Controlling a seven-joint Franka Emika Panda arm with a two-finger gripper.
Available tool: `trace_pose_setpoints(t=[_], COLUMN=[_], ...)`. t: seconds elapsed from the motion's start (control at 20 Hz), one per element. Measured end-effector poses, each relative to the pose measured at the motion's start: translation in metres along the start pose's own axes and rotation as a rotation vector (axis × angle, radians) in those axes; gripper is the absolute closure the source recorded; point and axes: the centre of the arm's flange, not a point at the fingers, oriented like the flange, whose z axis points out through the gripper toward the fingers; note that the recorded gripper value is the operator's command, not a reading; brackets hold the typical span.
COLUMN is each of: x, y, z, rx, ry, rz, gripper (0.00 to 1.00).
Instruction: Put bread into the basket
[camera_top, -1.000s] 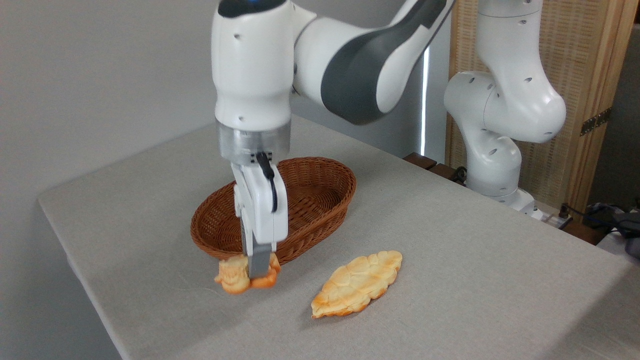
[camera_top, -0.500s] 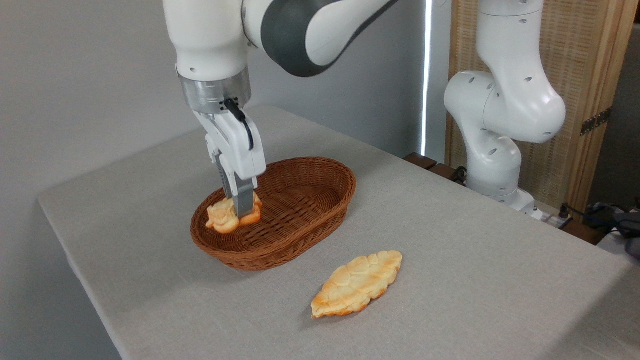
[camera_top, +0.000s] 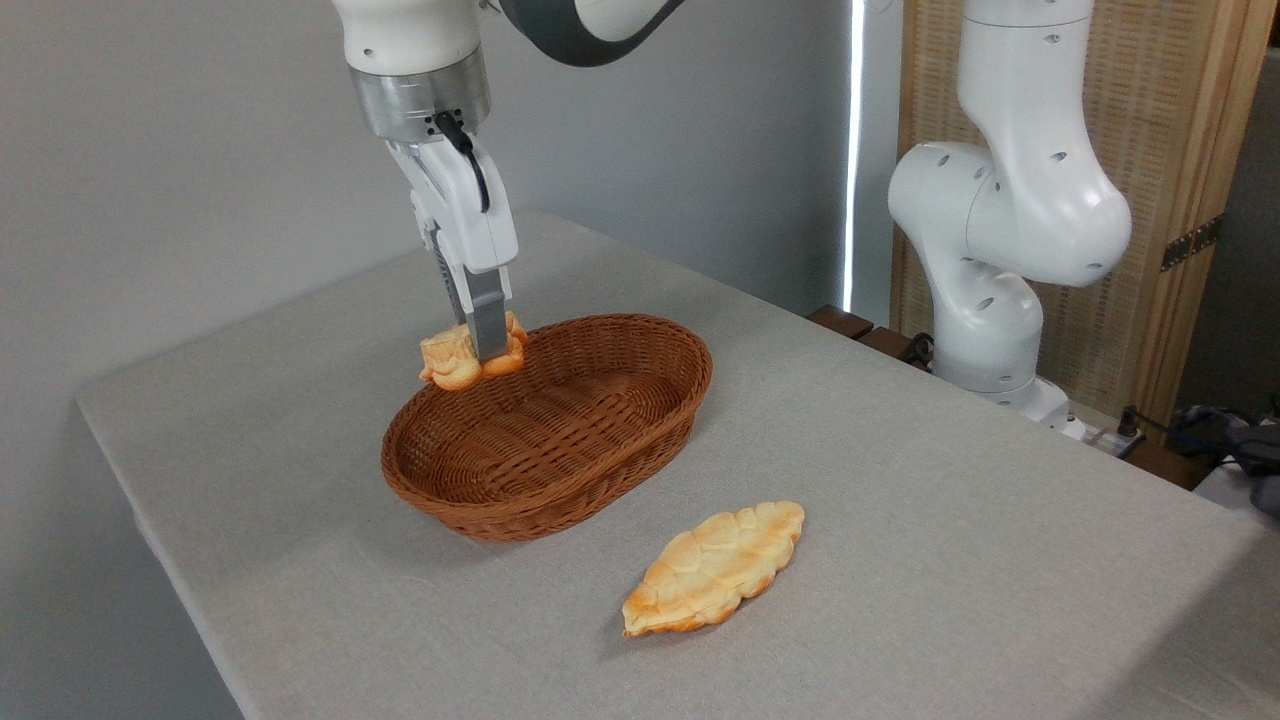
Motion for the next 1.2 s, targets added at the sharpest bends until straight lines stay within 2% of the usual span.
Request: trace_pose_setpoints(t=[0.5,0.75,1.0,1.2], x=[-0.003,-0.014,-0.036,-0.046], y=[-0.004,-0.016,-0.037,-0.046], z=[0.004,-0.007,-0.028,-0.032], rx=[-0.007,0.027,0.076,0.101], ry=[-0.015,-0.021,-0.012,-0.030], rz=[-0.015,-0.049,-0.156,-0.175], gripper=[0.00,0.00,0.00,0.00])
